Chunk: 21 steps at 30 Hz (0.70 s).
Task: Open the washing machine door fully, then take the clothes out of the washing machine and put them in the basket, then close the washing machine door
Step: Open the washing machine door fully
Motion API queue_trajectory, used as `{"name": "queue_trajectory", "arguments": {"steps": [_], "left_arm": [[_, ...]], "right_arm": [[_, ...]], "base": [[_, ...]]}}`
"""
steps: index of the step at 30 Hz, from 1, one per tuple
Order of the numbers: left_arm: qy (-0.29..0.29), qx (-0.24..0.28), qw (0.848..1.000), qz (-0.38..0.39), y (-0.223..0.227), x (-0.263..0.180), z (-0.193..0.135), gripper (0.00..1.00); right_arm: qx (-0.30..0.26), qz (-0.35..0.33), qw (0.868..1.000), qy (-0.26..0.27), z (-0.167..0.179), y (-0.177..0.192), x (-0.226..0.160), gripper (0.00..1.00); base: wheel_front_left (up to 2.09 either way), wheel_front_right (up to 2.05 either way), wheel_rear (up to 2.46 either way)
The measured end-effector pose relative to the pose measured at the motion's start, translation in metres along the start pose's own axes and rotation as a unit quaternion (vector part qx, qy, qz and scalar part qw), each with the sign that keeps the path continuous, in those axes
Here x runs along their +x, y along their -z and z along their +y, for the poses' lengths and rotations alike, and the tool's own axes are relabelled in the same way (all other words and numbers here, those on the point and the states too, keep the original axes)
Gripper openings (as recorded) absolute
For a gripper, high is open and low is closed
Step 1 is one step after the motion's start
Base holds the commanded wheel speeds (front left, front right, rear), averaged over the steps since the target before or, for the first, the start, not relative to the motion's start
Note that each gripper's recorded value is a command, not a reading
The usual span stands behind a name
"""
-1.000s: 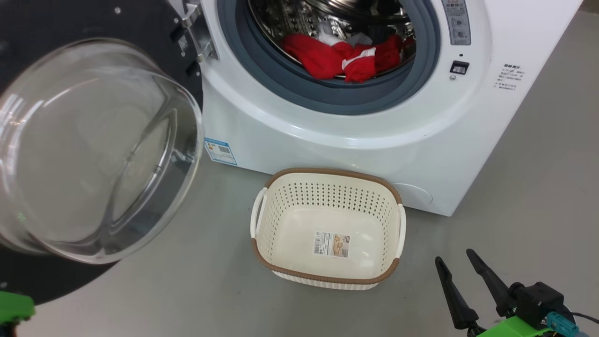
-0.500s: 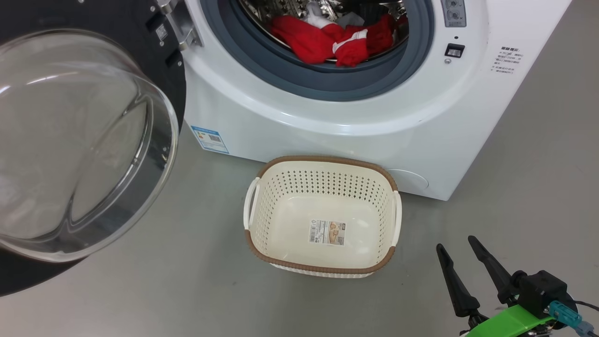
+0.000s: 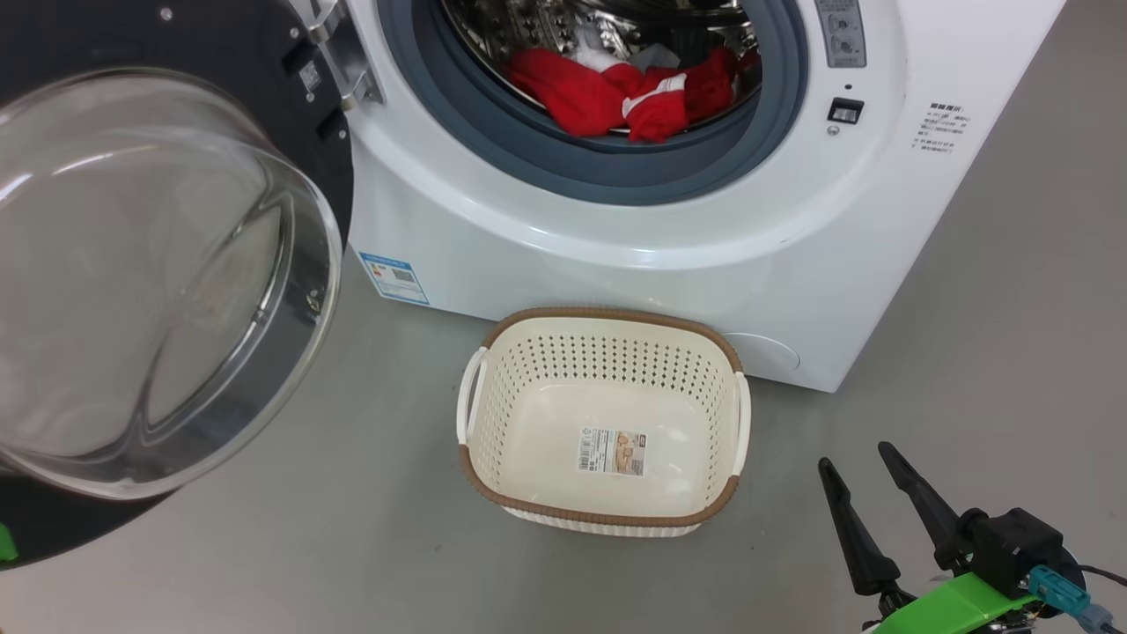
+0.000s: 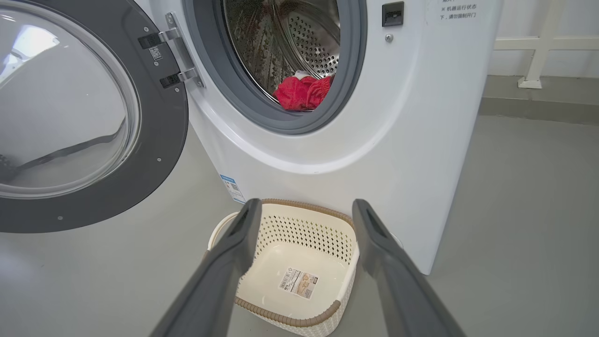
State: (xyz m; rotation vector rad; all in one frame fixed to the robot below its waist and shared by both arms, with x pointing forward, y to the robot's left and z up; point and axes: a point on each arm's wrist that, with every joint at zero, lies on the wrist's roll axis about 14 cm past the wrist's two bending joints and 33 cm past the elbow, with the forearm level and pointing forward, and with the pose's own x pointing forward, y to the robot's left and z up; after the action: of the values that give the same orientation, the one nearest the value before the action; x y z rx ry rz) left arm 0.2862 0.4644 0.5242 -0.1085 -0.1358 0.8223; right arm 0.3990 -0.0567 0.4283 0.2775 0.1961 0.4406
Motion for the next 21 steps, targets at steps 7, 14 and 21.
{"name": "queue_trajectory", "arguments": {"steps": [7,14,21], "left_arm": [[0.018,-0.004,1.000,0.009,0.009,-0.025,-0.006,0.00],[0.047,-0.001,0.999,0.011,0.012,-0.049,-0.014,0.00],[0.081,-0.019,0.996,0.020,0.020,-0.072,-0.030,0.36]], "right_arm": [[-0.002,-0.017,1.000,-0.003,0.007,-0.012,-0.002,1.00],[-0.003,-0.032,0.999,-0.006,0.015,-0.022,-0.006,1.00],[-0.005,-0.045,0.999,0.000,0.014,-0.030,-0.012,1.00]], "base": [[0.00,0.00,0.00],[0.00,0.00,0.00],[0.00,0.00,0.00]]}}
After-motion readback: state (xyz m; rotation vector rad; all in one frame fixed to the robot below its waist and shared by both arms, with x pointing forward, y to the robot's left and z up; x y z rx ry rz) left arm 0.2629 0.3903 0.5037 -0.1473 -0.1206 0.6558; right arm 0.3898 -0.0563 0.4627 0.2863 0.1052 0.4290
